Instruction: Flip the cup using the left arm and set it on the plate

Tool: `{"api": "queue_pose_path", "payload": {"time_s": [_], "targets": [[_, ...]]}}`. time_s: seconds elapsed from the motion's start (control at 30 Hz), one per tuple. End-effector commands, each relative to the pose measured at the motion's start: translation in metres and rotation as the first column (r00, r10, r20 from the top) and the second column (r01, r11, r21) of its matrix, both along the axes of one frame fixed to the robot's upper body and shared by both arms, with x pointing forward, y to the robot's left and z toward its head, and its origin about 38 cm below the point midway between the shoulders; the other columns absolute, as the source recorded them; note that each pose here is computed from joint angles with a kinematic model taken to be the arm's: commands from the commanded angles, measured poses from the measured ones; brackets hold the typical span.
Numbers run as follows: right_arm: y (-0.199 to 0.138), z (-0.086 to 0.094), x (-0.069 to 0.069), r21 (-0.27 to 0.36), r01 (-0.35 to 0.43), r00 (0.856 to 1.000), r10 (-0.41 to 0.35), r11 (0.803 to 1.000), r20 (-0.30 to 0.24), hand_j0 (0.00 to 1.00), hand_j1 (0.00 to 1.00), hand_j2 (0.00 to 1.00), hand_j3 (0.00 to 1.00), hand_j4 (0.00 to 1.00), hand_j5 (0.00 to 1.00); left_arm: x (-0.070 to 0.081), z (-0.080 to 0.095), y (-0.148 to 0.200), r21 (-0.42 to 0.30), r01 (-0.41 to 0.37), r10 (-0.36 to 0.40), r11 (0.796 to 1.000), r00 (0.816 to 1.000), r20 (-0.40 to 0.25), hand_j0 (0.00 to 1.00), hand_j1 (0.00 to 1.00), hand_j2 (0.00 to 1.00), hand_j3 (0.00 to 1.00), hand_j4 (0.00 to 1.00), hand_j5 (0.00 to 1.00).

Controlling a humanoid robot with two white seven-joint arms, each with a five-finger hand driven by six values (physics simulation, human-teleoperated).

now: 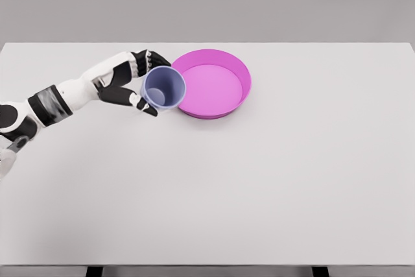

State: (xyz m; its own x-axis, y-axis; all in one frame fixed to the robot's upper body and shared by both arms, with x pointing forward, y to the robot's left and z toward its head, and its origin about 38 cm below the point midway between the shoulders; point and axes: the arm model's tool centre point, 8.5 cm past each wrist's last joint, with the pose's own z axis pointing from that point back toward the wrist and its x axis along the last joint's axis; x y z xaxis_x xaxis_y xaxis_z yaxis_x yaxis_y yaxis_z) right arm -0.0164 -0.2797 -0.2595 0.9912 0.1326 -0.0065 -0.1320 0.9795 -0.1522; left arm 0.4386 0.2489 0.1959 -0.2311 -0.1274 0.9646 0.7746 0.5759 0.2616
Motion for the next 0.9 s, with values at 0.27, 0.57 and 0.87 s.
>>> {"api": "queue_pose_path", "payload": {"time_s": [0.27,0.57,0.87], "targets": [[0.000,0.000,-0.001,0.000,0.000,1.000,0.000,1.000,-0.002,1.00,1.00,1.00,1.00,1.00,1.00,0.018,-0.020,-0.039,-0.206,-0.058,0.036,0.977,0.994,-0.108,0.53,0.53,0.53,0.53,0.53,0.53],[0.000,0.000,-0.001,0.000,0.000,1.000,0.000,1.000,-0.002,1.00,1.00,1.00,1.00,1.00,1.00,0.038,-0.029,-0.077,-0.319,-0.113,0.064,0.941,0.985,-0.159,0.50,0.50,0.50,0.50,0.50,0.50],[0.000,0.000,-0.001,0.000,0.001,1.000,-0.001,1.000,-0.002,1.00,1.00,1.00,1.00,1.00,1.00,0.051,-0.042,-0.094,-0.361,-0.153,0.092,0.920,0.979,-0.182,0.52,0.52,0.52,0.52,0.52,0.52]]}}
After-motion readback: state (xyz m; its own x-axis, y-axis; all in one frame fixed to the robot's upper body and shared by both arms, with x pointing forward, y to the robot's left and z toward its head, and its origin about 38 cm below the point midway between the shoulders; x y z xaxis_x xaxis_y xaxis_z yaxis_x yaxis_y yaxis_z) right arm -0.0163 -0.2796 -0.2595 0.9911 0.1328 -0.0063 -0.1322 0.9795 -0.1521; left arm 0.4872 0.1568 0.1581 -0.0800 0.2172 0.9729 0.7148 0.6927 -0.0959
